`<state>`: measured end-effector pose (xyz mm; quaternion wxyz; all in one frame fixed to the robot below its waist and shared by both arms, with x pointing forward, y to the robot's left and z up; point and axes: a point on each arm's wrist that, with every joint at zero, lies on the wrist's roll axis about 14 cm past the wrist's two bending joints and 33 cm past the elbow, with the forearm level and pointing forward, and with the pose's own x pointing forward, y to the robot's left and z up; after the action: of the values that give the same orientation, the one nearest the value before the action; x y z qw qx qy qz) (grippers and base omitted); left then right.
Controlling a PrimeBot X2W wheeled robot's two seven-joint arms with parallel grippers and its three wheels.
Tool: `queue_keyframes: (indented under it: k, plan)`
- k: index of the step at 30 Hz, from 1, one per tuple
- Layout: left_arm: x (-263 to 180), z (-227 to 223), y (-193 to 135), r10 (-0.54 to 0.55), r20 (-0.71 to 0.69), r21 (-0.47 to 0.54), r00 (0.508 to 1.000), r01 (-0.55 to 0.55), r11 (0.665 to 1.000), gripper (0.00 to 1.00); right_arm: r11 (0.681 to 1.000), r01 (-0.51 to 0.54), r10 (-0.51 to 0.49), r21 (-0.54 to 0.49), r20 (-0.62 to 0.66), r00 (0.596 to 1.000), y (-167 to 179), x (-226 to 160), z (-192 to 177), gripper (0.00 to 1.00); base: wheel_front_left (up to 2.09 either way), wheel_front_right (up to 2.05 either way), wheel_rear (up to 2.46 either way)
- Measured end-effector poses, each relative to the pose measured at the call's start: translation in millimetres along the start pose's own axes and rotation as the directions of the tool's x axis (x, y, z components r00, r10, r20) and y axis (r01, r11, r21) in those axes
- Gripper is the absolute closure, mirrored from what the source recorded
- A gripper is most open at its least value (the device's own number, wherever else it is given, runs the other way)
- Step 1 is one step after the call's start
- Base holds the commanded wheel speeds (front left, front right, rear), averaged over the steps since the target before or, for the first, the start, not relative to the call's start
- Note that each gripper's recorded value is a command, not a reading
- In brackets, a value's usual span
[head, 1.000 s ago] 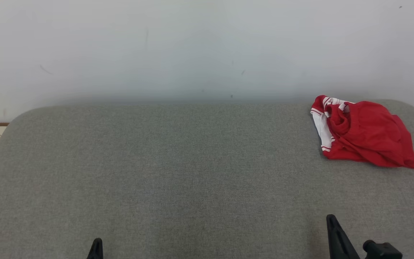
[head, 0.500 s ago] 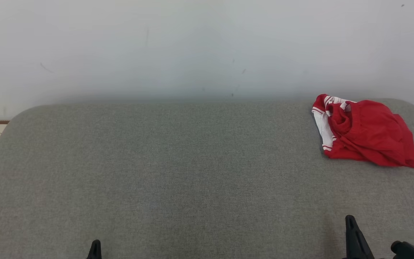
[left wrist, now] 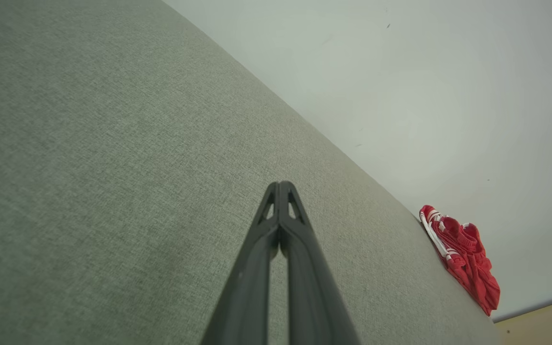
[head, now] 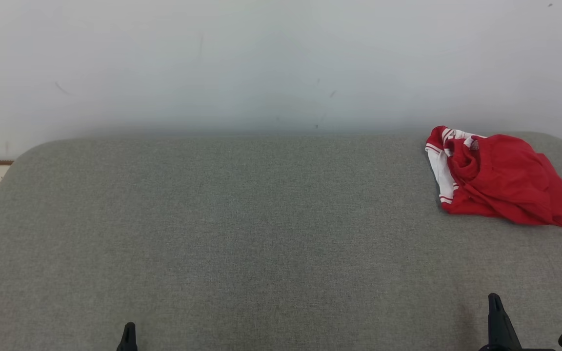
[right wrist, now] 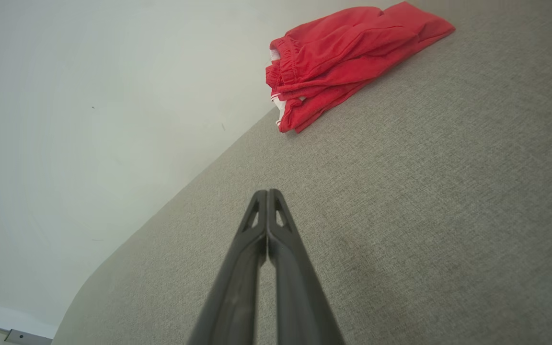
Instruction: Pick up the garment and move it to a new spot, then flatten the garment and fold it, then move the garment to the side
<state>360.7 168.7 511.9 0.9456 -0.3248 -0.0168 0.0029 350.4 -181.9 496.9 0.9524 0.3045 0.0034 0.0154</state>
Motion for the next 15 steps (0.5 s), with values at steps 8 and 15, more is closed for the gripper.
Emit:
queue_keyframes:
  k: [8,15]
  plan:
    - [3.5,-2.7,0.4,0.005,-0.019,-0.114,1.0,-0.007,0.993,1.0,0.993,0.029,-0.03,0.119,0.003,1.0,-7.9,1.0,4.3,1.0,0.0,0.0,0.0]
    - [7.6,-4.1,-1.6,-0.003,-0.033,-0.218,0.999,-0.004,0.976,1.0,0.973,0.052,-0.054,0.227,0.002,0.999,-15.4,1.6,7.8,1.0,0.0,0.0,0.0]
